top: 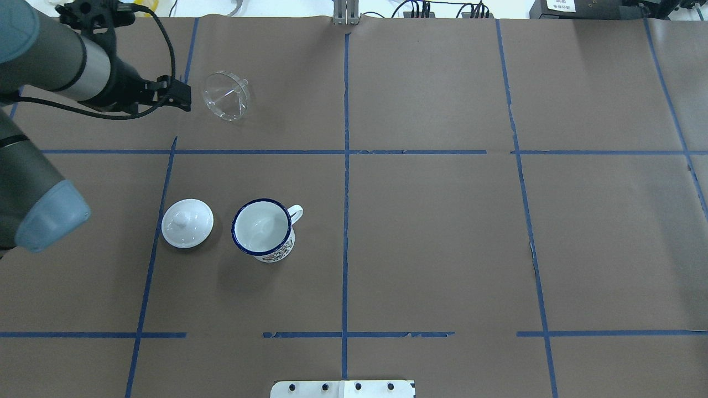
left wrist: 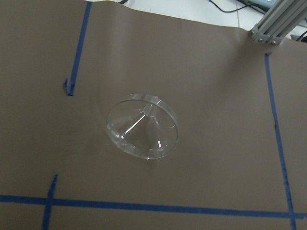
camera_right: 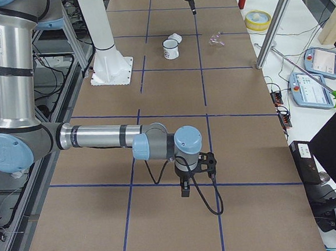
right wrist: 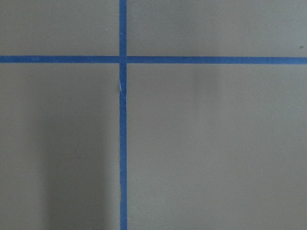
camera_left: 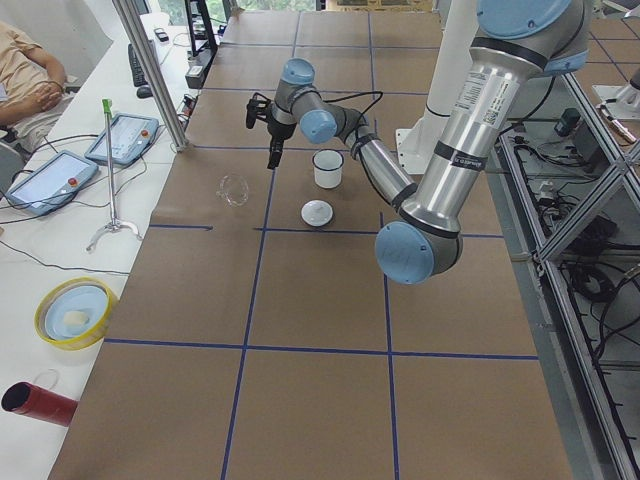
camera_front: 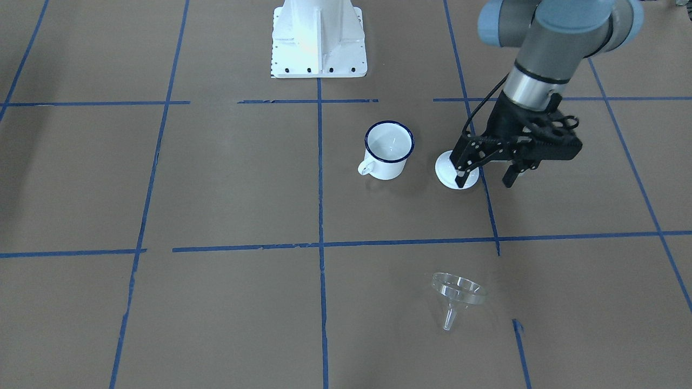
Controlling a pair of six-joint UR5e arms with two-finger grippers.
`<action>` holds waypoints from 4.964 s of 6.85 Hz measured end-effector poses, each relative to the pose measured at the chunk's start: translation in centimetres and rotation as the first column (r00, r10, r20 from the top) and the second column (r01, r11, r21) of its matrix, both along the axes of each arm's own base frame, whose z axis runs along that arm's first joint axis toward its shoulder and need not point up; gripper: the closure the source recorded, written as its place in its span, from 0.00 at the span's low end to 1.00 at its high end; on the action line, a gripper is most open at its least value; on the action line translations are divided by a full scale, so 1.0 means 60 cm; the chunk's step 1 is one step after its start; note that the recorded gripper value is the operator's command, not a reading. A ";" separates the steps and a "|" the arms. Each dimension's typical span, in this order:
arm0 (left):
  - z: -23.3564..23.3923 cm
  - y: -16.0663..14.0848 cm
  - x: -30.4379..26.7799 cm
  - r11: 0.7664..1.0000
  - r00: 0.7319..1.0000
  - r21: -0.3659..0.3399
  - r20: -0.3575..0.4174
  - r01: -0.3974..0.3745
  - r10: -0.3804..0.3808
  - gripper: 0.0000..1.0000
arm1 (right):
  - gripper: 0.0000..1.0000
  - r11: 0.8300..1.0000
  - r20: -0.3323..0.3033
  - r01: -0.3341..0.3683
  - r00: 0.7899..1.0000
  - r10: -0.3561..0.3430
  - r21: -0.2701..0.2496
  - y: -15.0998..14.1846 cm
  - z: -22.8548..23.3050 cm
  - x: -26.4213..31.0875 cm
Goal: Remove funnel from cup
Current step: 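Move the left gripper down onto the white ceramic funnel, then grasp the white ceramic funnel's stem with the left gripper and lift, then carry the white funnel over the enamel mug and lower it in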
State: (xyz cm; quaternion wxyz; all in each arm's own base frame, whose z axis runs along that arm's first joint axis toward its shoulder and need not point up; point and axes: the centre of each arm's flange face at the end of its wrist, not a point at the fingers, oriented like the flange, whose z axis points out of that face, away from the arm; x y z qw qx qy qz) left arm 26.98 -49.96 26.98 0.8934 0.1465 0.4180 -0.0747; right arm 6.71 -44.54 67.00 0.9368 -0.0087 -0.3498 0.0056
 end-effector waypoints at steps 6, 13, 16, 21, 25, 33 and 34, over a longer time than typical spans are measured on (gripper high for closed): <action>0.166 0.131 0.143 0.985 0.994 -0.139 -0.017 -0.106 0.105 0.00 | 0.00 1.000 0.000 0.000 1.000 0.000 0.000 0.000 0.000 0.000; 0.202 0.114 0.227 0.980 0.992 -0.163 0.037 -0.110 0.118 0.02 | 0.00 1.000 0.000 0.000 1.000 0.000 0.000 0.000 0.000 0.000; 0.204 0.116 0.228 0.980 0.992 -0.164 0.037 -0.114 0.121 0.19 | 0.00 1.000 0.000 0.000 1.000 0.000 0.000 0.000 0.000 0.000; 0.206 0.124 0.233 0.979 0.991 -0.166 0.039 -0.122 0.130 0.24 | 0.00 1.000 0.000 0.000 1.000 0.000 0.000 0.000 0.000 0.000; 0.209 0.127 0.231 0.978 0.990 -0.171 0.042 -0.123 0.132 0.99 | 0.00 1.000 0.000 0.000 1.000 0.000 0.000 0.000 0.000 0.000; 0.031 0.149 0.129 0.981 0.994 -0.169 0.043 -0.093 0.102 1.00 | 0.00 1.000 0.000 0.000 1.000 0.000 0.000 0.000 0.000 0.000; -0.046 0.151 0.110 0.978 0.995 -0.189 0.037 -0.088 0.097 1.00 | 0.00 1.000 0.000 0.000 1.000 0.000 0.000 0.000 0.000 0.000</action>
